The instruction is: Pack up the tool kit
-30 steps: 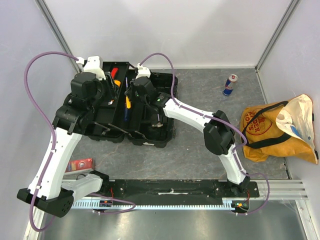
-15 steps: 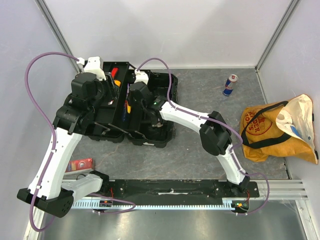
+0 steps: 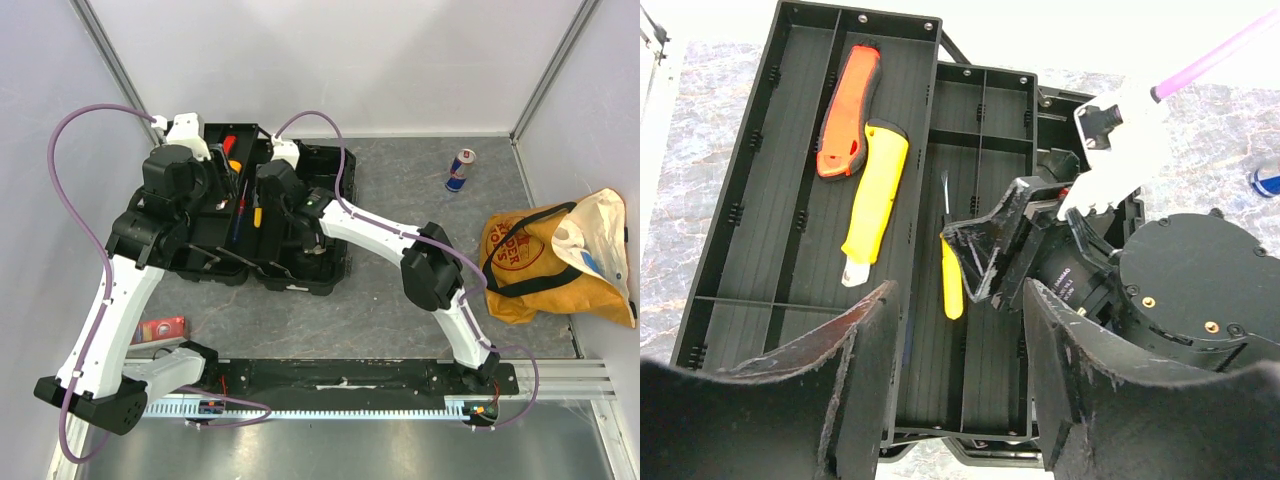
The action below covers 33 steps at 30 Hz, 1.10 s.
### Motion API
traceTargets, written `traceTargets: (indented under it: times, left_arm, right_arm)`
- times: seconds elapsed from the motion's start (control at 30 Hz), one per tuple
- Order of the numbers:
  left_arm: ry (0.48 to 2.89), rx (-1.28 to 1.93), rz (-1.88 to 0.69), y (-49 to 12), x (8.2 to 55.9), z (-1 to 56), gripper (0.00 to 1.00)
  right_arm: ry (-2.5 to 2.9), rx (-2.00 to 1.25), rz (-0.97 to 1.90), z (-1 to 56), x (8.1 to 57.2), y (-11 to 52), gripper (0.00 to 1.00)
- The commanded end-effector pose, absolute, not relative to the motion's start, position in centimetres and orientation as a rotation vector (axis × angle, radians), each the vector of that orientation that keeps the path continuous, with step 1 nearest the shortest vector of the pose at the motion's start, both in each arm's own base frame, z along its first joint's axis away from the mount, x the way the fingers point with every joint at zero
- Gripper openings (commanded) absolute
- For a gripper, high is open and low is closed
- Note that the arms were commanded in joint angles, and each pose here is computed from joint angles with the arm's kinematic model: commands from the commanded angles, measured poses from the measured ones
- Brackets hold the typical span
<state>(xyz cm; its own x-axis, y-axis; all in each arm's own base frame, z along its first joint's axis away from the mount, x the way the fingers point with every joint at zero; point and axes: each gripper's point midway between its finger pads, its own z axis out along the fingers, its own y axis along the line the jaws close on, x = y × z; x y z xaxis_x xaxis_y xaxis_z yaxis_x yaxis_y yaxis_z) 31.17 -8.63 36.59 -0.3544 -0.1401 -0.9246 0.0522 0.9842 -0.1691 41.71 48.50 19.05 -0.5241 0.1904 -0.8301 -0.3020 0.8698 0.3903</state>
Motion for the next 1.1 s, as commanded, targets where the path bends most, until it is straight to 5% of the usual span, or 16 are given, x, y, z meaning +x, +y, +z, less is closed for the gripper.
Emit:
traceTargets:
  times: [0.0,0.27,0.6,0.77,1.07]
  left_arm:
    - [1.888,-0.152,-0.201,-8.0,31.6,38.1,0.60]
    - [1.999,-0.304,-0.215,-4.5,34.0,35.3,0.62]
    - [1.902,-0.588,-0.220,7.2,39.6,35.3,0.64]
    - [1.870,-0.676,-0.404,12.5,42.6,32.4,0.64]
    - [2.038,-0.690,-0.266,16.0,44.1,25.2,0.64]
  right_arm:
    - [1.963,-0.014,0.572,24.7,41.8,45.5,0.47]
    - [1.950,0.019,0.504,27.4,42.3,39.0,0.55]
    - [2.214,-0.034,0.415,19.4,41.7,27.2,0.80]
    - [2.297,-0.185,0.501,16.7,40.6,28.3,0.80]
    - [2.429,-0.204,0.503,11.9,41.6,28.9,0.68]
